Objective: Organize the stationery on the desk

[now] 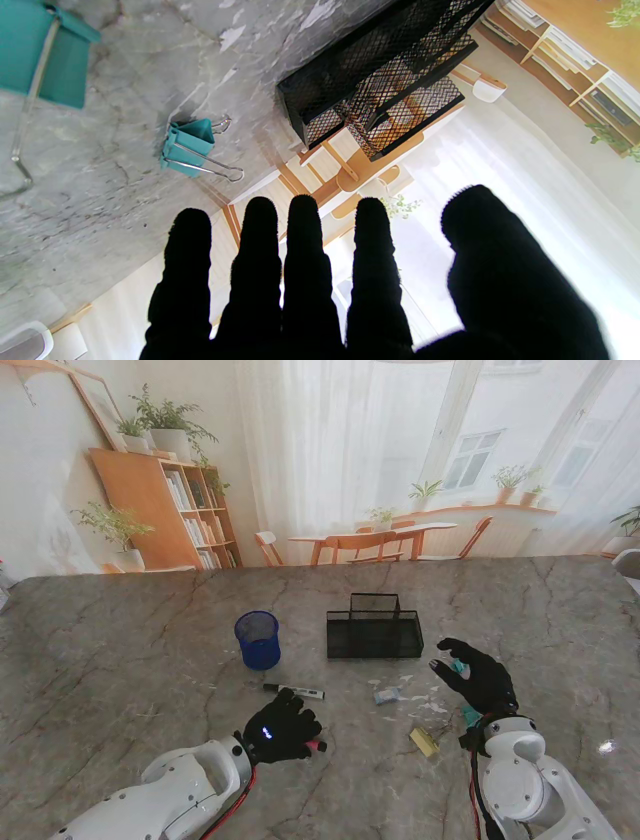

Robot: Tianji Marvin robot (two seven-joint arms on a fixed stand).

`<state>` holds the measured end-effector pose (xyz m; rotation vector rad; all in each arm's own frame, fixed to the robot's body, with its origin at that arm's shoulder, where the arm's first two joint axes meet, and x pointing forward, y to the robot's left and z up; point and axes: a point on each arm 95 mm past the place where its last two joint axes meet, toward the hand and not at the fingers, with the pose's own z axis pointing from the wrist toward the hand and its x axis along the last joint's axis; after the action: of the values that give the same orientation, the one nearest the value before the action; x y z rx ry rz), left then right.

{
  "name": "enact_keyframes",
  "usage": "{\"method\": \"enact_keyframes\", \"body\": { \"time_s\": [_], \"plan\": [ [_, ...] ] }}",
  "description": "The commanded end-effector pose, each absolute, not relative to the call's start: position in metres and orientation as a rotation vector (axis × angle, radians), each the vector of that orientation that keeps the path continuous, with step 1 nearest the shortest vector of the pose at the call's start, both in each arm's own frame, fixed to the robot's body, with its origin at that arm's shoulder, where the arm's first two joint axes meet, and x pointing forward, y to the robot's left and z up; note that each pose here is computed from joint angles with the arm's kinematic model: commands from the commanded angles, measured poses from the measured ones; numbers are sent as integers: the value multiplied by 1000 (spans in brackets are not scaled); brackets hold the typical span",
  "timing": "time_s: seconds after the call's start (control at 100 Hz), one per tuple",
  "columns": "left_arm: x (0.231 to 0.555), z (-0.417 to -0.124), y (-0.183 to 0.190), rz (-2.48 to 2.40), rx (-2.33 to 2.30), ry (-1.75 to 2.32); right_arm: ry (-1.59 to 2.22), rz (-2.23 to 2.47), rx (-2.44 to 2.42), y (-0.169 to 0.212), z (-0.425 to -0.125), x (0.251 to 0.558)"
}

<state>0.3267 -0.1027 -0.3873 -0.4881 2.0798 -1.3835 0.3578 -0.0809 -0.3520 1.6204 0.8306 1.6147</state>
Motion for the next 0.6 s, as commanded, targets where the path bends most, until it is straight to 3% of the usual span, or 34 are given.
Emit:
{"method": "enact_keyframes", "body": {
  "time_s": [0.0, 0.59],
  "plan": [
    [327, -394, -102, -1363, -524, 2091, 827, 1617, 1638, -79, -353, 357],
    [326, -408, -102, -1370, -551, 2142, 768, 1612, 1628, -84, -351, 353]
  ]
}}
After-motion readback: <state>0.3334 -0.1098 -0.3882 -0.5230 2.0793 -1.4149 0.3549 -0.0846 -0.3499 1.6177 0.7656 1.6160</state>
